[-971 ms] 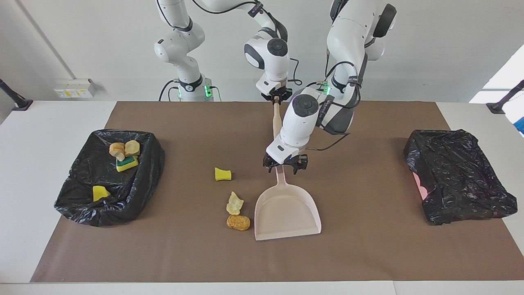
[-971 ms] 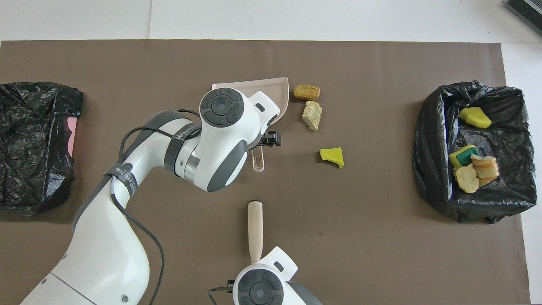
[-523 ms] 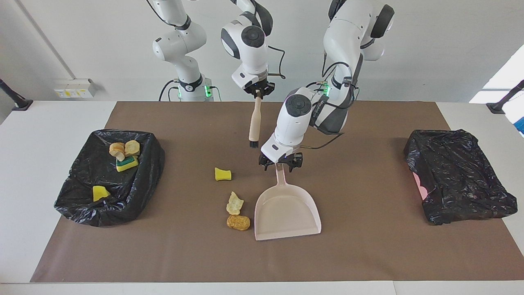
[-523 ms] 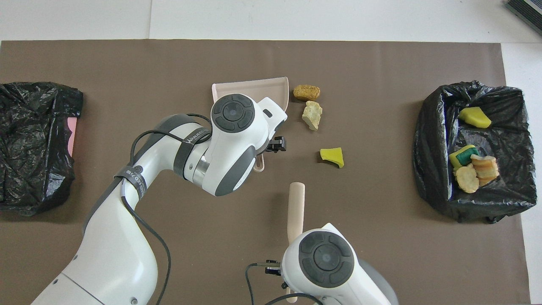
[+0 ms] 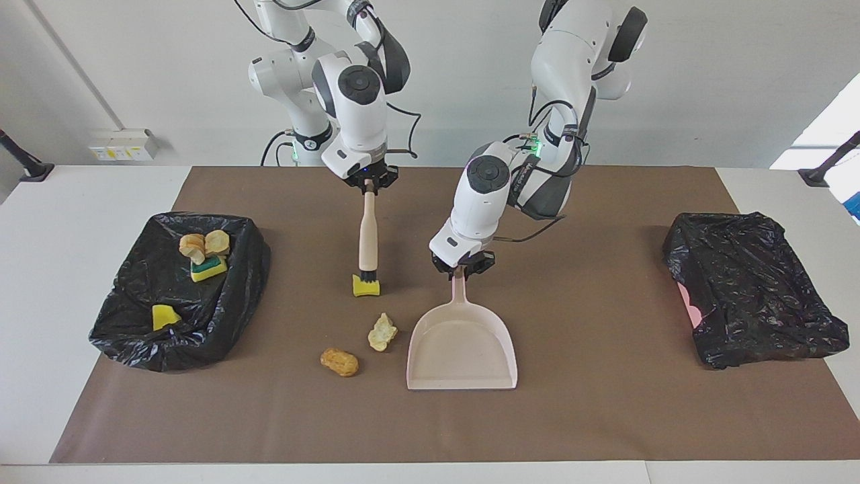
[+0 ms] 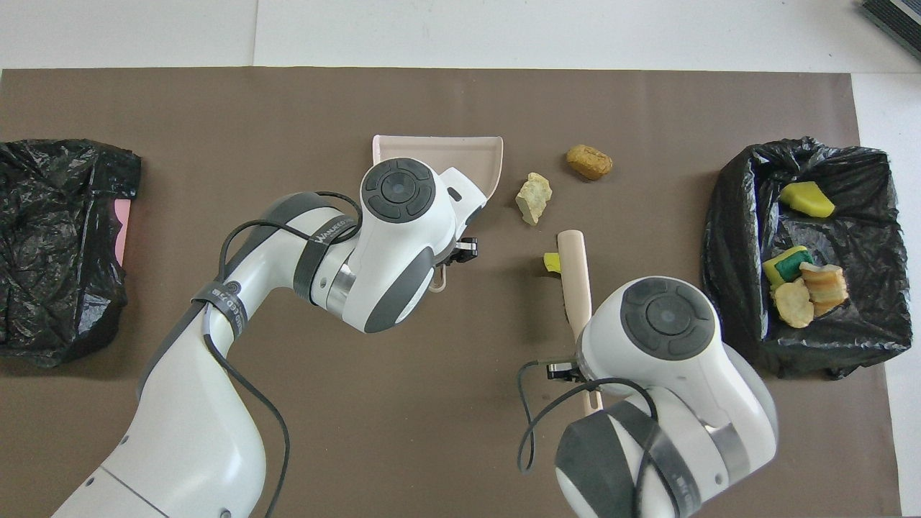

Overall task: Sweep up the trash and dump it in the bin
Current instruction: 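Grasp the brush with the right gripper while the left gripper positions the dustpan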

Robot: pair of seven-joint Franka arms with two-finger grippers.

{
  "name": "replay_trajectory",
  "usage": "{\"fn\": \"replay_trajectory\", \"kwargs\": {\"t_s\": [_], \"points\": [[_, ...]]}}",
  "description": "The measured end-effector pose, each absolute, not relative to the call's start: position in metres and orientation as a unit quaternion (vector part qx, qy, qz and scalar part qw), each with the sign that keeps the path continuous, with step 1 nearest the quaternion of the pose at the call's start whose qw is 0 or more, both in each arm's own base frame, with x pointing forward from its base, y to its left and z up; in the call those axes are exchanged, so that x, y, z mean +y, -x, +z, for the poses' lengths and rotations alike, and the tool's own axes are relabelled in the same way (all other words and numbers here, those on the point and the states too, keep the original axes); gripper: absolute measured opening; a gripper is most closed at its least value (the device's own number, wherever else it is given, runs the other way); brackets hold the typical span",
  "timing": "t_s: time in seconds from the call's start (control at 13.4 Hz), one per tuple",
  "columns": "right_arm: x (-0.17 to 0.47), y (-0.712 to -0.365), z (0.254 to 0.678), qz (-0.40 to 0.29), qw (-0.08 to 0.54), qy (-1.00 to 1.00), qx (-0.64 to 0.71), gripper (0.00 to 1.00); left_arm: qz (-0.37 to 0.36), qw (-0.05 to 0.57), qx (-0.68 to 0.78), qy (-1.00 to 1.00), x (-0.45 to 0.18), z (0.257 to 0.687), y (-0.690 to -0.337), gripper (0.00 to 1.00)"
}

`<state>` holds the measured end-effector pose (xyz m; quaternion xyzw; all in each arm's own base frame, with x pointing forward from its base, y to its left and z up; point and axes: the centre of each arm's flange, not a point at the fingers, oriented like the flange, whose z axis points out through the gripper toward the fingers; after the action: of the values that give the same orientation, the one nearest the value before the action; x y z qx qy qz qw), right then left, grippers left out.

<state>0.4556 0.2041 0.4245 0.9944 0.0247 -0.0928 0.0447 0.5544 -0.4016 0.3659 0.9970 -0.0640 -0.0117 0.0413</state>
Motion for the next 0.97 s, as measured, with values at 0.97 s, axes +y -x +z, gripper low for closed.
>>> {"fn": "replay_trajectory", "kwargs": {"t_s": [0.97], "points": [[0.085,-0.617,0.355,-0.039,0.136,-0.98,0.143,0.26,-0.047,-0.021,-0.554,-0.831,-0.238,0.423,-0.586,0.33]]}}
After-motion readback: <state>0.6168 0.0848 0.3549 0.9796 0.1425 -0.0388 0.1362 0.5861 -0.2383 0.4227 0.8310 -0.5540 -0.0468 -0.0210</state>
